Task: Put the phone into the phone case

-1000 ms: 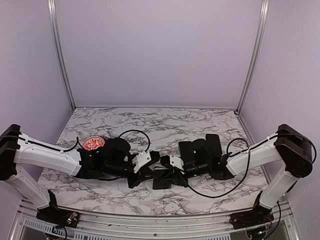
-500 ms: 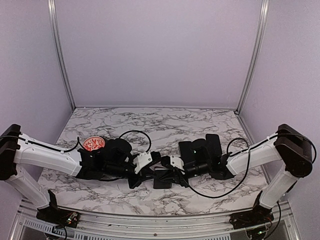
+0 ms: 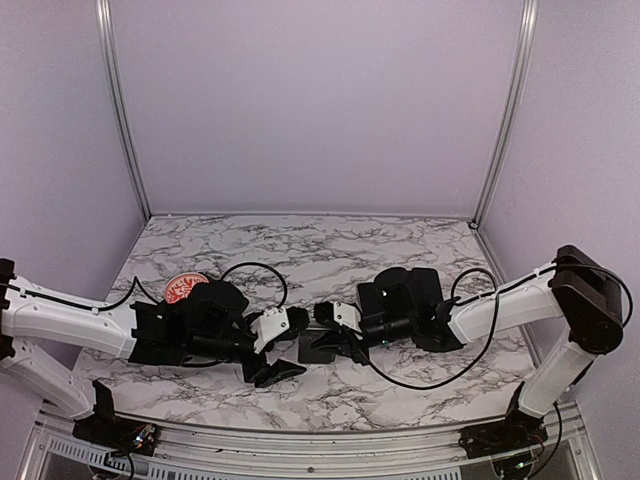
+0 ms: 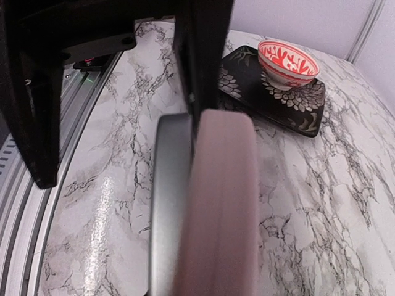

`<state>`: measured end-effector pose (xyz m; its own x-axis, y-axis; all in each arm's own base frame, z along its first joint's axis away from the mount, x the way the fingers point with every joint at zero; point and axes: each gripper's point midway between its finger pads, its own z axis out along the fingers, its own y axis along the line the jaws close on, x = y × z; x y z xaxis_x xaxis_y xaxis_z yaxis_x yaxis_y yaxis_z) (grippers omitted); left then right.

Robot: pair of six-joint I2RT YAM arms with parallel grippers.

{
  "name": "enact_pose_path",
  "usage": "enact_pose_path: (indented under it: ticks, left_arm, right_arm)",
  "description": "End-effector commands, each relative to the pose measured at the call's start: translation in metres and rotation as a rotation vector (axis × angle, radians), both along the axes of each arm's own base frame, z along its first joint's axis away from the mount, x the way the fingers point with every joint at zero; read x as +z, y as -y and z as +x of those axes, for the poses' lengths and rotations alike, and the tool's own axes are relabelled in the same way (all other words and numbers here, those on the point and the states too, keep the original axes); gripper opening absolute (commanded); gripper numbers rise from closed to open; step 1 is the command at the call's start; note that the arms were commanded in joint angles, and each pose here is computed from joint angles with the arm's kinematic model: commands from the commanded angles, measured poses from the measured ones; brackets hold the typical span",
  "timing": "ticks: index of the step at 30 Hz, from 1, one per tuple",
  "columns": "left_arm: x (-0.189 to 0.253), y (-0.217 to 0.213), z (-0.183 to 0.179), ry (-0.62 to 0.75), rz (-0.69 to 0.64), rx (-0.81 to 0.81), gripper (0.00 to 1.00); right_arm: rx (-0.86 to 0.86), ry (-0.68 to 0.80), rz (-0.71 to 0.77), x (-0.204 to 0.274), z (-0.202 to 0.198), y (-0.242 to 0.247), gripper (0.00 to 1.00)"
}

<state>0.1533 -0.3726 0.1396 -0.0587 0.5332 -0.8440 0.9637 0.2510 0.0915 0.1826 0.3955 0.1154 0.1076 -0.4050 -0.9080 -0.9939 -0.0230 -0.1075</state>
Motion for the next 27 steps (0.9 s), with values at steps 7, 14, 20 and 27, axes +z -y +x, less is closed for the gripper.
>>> enact_pose_path:
  ticks: [7,14,20,27]
  left_arm:
    - [0.046,-0.039,0.010,0.085,0.016,0.065,0.70]
    - [0.046,-0.021,-0.021,-0.046,-0.021,-0.094,0.85]
    - [0.072,0.000,-0.009,-0.010,-0.102,-0.083,0.82]
    - [0.080,0.011,-0.007,0.006,-0.140,-0.103,0.44]
  right_arm:
    - [0.168,-0.049,-0.046,0.003,-0.035,-0.001,0.00]
    - [0.197,-0.022,0.048,0.046,-0.038,-0.008,0.00]
    - [0.200,0.022,0.105,0.073,-0.036,-0.015,0.01]
    - [0.195,0.033,0.121,0.080,-0.034,-0.018,0.01]
